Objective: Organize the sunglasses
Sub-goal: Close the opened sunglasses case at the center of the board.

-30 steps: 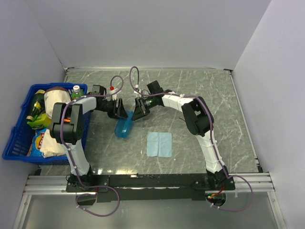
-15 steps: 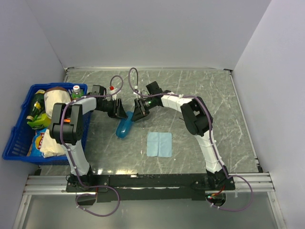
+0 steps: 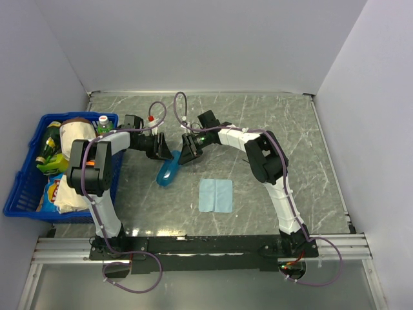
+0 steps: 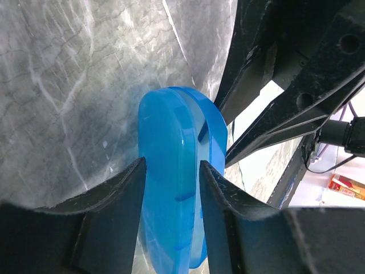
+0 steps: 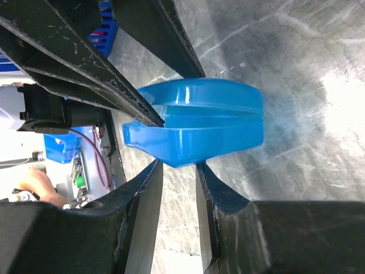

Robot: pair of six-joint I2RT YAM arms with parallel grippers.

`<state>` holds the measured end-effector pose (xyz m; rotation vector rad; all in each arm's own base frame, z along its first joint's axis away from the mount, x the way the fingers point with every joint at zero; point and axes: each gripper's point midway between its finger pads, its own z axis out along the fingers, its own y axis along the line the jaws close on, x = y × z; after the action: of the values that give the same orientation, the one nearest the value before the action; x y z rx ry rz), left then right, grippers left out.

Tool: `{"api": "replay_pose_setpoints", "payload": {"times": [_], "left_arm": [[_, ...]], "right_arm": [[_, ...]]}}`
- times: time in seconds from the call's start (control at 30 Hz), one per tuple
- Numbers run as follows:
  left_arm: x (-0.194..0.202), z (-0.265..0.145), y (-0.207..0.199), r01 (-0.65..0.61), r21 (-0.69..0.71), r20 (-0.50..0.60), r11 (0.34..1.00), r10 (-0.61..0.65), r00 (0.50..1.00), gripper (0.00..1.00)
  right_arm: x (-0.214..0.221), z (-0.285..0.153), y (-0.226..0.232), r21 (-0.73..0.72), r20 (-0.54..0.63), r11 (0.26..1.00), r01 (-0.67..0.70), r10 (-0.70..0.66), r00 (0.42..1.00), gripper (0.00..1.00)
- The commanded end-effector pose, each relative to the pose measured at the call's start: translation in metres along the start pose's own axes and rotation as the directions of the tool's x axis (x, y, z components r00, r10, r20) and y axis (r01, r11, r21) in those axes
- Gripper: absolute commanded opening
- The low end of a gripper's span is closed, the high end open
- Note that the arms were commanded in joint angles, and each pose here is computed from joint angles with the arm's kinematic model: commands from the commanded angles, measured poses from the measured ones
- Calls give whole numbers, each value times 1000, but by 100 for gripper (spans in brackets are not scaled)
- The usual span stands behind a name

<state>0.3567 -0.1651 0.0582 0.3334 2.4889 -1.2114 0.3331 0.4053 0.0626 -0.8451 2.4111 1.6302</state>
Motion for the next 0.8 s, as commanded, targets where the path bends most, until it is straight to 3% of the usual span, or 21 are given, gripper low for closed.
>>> {"api": "replay_pose_setpoints", "payload": {"times": [0.0, 0.77], "left_arm": [[-5, -15, -28, 2, 132, 30, 991, -6, 1000, 48], [-2, -16, -38, -45, 132, 17, 990, 43, 999, 52]], "right_arm": [[-9, 9, -1, 8, 18, 998, 68, -69, 997, 37], [-17, 9, 1, 13, 34, 999, 50, -51, 998, 38]]}}
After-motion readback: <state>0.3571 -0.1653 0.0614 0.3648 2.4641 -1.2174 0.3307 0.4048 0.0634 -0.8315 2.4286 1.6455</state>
